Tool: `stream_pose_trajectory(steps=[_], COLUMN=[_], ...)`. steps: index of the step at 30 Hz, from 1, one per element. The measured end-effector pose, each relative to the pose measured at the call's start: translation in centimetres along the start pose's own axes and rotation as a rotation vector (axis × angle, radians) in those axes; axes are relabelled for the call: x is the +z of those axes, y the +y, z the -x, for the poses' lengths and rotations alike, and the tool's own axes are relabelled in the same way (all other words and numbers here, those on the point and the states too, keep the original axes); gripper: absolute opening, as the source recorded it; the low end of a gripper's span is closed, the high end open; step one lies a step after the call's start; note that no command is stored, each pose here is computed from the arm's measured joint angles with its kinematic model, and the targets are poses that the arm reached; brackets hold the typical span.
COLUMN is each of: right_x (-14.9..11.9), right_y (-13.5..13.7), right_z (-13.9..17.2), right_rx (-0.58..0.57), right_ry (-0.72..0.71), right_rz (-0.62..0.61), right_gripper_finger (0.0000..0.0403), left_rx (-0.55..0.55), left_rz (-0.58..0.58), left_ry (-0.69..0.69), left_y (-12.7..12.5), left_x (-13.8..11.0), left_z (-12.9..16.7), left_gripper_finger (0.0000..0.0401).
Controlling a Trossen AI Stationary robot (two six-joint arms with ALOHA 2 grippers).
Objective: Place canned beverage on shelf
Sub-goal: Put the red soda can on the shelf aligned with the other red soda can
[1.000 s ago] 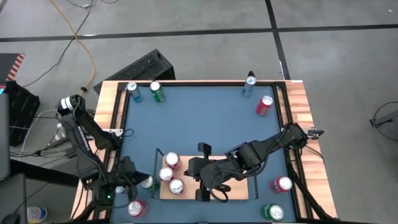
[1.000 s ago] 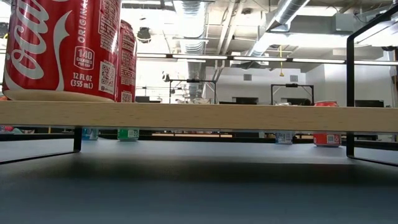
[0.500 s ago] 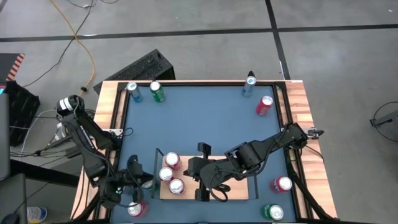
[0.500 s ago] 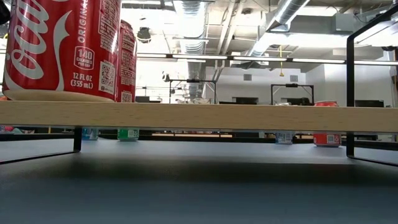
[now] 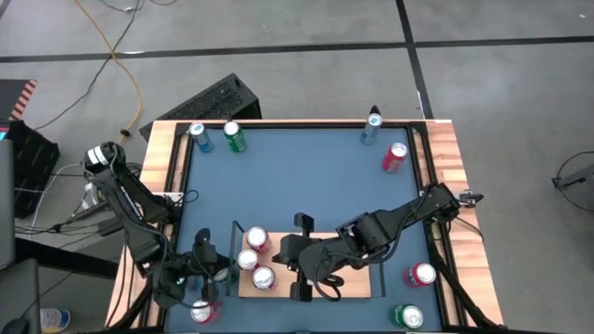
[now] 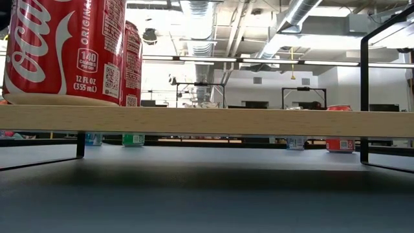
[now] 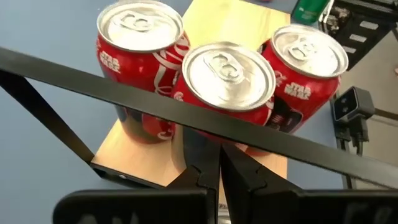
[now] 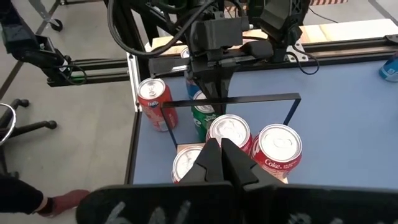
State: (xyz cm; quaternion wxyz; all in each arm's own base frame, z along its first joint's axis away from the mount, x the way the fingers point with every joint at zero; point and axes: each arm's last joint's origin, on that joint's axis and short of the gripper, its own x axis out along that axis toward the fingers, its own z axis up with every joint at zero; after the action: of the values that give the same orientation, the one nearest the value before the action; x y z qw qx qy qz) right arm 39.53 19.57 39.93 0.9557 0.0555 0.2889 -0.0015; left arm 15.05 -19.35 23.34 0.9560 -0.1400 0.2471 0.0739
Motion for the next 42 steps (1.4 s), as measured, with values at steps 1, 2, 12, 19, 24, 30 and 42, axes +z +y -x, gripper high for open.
stream_pose_trajectory(steps=[1,2,12,19,24,30,42], right_x=[-0.3,-0.6,-2.5,-2.6,-3.2,-3.6,-7.7], right_y=[0.1,0.2,0.9,1.0,1.1,1.7,3.5], right_z=[-0.3,-0.5,-1.7,-1.6,-1.8,-1.4,-6.8], right_rx=[-0.002,-0.004,-0.012,-0.012,-0.026,-0.069,-0.092], right_ry=[0.008,0.02,0.075,0.081,0.107,0.098,0.229], right_rz=[0.002,0.0,-0.031,-0.039,-0.077,-0.081,-0.084], right_gripper_finger=[0.0,0.0,0.0,0.0,0.0,0.0,0.0], left_rx=[0.0,-0.002,-0.034,-0.063,-0.121,-0.122,-0.151], left_rz=[0.004,0.006,-0.013,-0.016,0.041,0.048,0.003], left_ry=[-0.002,-0.002,0.0,-0.002,-0.008,-0.017,0.03], left_y=[0.0,0.0,-0.3,-0.3,0.1,0.4,0.9], left_x=[0.0,0.0,0.2,-0.1,-1.2,-1.1,-0.3], left_z=[0.0,0.0,0.0,-0.3,-0.8,-0.7,-1.4], left_gripper_finger=[0.0,0.0,0.0,0.0,0.0,0.0,0.0])
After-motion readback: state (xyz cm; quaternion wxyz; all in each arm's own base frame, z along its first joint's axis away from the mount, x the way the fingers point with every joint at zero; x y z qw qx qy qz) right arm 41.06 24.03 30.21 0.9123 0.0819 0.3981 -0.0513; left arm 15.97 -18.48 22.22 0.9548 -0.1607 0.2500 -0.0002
